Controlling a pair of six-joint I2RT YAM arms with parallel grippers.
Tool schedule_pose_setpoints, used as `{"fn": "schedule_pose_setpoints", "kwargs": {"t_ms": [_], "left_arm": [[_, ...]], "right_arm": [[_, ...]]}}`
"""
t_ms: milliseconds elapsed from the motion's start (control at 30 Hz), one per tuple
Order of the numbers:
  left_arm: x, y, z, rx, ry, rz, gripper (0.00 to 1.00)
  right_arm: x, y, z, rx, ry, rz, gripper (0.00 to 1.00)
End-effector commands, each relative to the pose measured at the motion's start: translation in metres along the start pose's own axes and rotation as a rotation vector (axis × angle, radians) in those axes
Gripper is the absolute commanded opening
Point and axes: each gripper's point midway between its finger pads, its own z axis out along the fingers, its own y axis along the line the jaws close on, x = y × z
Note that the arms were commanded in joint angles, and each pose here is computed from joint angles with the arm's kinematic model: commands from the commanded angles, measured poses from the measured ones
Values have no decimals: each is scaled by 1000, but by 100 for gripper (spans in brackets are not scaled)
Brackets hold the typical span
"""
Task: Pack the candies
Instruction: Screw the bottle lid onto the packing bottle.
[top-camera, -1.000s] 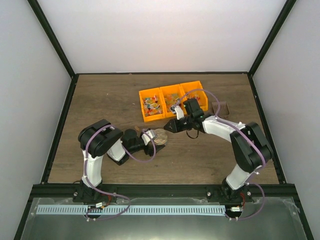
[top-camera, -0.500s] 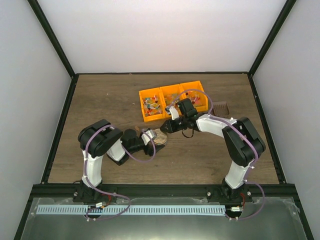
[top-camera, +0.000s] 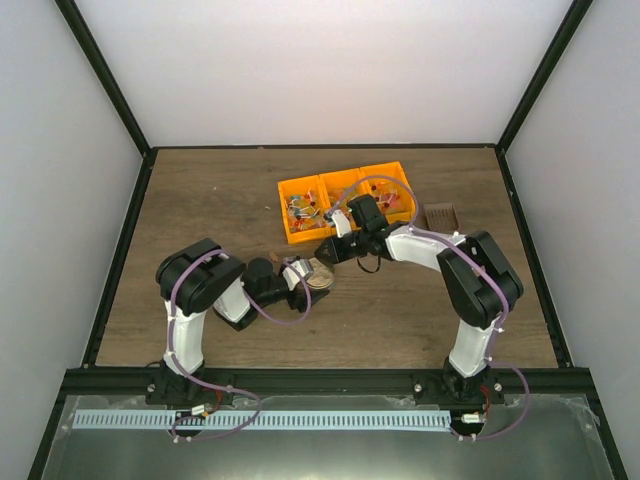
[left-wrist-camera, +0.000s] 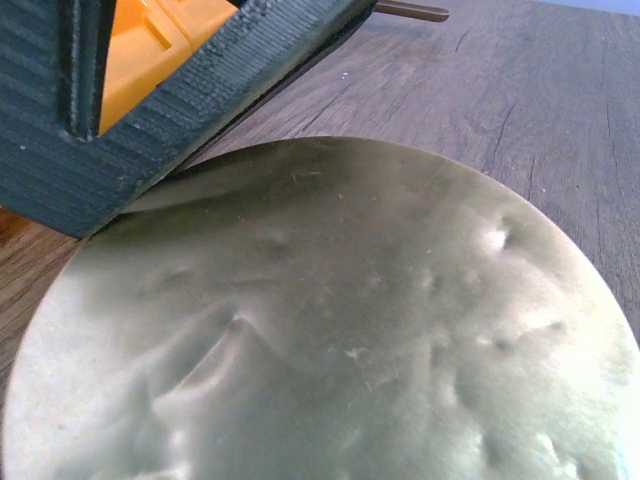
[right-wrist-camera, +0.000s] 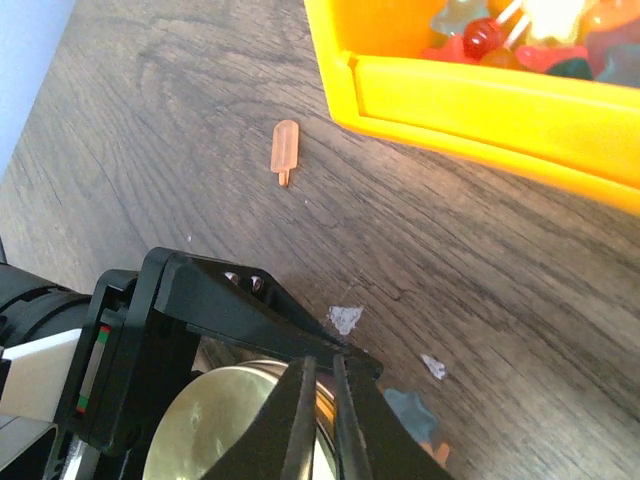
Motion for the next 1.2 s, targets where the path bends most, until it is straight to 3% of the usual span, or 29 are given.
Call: {"fn": "schedule_pose_setpoints", "kwargs": {"t_ms": [0, 200, 500, 667, 1167], "left_arm": [[45, -12, -4, 37, 150, -115, 84], [44, -11, -3, 37, 147, -118, 84], [41, -11, -4, 30, 132, -136, 85], [40, -7, -4, 18, 127, -143, 85], [49, 1, -3, -21, 161, -147, 85]], "right_arm": [[18, 6, 8, 9, 58, -14, 4], [39, 8, 7, -26, 90, 8, 1], [75, 1, 6, -27, 158, 38, 8], [91, 2, -1, -53, 174, 63, 1], [138, 25, -26, -156, 174, 148, 1]]}}
